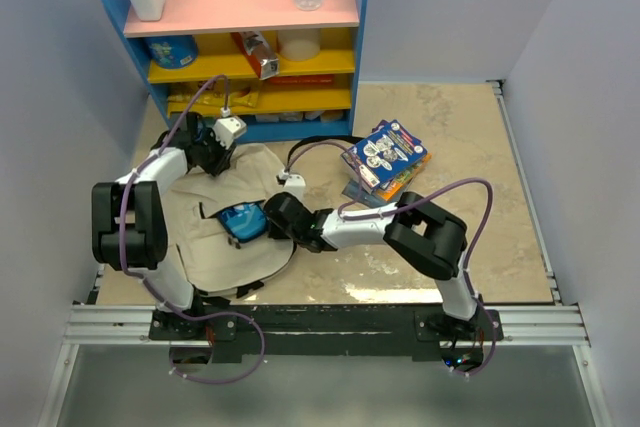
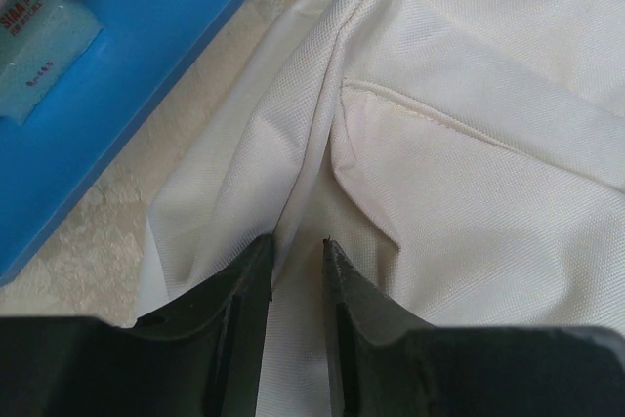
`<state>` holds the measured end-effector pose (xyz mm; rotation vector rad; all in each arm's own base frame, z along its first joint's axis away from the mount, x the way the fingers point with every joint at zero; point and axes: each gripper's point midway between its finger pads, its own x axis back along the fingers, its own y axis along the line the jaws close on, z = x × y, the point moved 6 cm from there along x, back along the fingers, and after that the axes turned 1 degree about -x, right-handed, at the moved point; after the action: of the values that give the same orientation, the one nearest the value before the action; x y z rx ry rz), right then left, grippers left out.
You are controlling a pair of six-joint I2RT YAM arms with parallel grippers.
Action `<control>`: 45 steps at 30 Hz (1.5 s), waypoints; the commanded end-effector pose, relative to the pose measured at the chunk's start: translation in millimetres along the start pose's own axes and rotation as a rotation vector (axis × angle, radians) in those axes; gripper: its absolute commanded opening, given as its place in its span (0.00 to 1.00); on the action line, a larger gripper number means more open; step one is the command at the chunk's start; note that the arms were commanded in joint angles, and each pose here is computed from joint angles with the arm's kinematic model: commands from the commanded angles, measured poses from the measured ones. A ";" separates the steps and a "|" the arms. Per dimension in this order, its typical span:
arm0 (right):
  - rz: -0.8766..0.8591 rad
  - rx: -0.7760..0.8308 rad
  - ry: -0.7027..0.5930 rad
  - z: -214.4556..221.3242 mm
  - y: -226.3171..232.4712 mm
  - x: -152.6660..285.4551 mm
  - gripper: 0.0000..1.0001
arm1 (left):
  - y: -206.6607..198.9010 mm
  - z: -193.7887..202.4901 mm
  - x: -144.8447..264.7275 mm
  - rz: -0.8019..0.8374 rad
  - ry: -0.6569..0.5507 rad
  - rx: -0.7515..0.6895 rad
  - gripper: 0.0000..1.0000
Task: Pack the student bag
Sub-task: Adjust the stationery in the student bag, then pick up the stationery from the student bag.
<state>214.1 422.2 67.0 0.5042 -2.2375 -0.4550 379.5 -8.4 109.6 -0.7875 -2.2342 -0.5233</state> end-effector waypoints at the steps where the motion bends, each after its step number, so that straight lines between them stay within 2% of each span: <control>1: -0.051 -0.059 -0.071 -28.1 35.2 -4.7 0.00 | -29.7 18.9 5.2 0.092 0.049 0.010 0.32; 6: -0.053 -0.099 -0.136 -56.4 46.7 -13.7 0.00 | -43.3 23.2 9.0 0.137 0.051 0.004 0.32; 11: -0.024 -0.080 -0.128 -52.0 31.2 -2.6 0.00 | -44.5 22.5 10.6 0.124 0.046 0.000 0.31; 12: -0.023 -0.081 -0.123 -48.9 20.8 8.7 0.13 | -43.2 21.9 10.4 0.117 0.047 0.002 0.31; 14: -0.081 -0.076 -0.118 -45.6 22.2 23.2 0.30 | -39.8 17.2 9.5 0.105 0.036 0.019 0.31; 15: -0.088 -0.052 -0.117 -41.4 16.7 34.5 0.42 | -38.3 16.5 7.5 0.102 0.037 0.027 0.31; 18: -0.118 0.064 -0.147 -29.4 31.2 55.7 0.61 | -32.9 10.1 5.8 0.086 0.027 0.066 0.31; 19: -0.118 0.104 -0.152 -25.9 37.4 62.6 0.64 | -32.3 8.9 5.6 0.081 0.025 0.081 0.31; 22: -0.145 0.180 -0.144 -10.8 61.0 75.0 0.66 | -27.7 1.9 8.4 0.056 0.013 0.099 0.31; 25: -0.281 0.177 -0.095 3.3 84.1 84.2 0.66 | -23.6 -3.7 13.3 0.035 0.003 0.108 0.31; 27: -0.311 0.232 -0.089 15.1 101.0 87.0 0.69 | -22.8 -5.1 14.9 0.031 0.004 0.109 0.31; 29: -0.177 0.342 -0.083 37.2 94.8 74.5 0.70 | -22.9 -5.1 16.3 0.034 0.008 0.109 0.31; 30: -0.164 0.365 -0.111 31.4 110.5 74.8 0.70 | -23.5 -4.8 16.8 0.035 0.007 0.106 0.31; 33: -0.152 0.420 -0.112 42.0 115.7 73.8 0.67 | -25.5 -4.5 19.4 0.042 0.003 0.099 0.31; 35: -0.232 0.398 -0.079 48.0 124.7 74.3 0.66 | -25.6 -5.2 21.0 0.045 0.000 0.095 0.31; 39: -0.234 0.376 -0.021 59.2 125.8 67.7 0.68 | -26.6 -4.9 22.8 0.062 -0.001 0.092 0.31; 45: -0.181 0.240 0.077 69.1 90.0 41.7 0.71 | -27.5 -1.0 24.1 0.069 0.003 0.078 0.31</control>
<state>102.5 499.1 105.7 0.9251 -2.2532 -0.1547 352.2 -19.1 112.2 -0.7779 -2.1972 -0.4115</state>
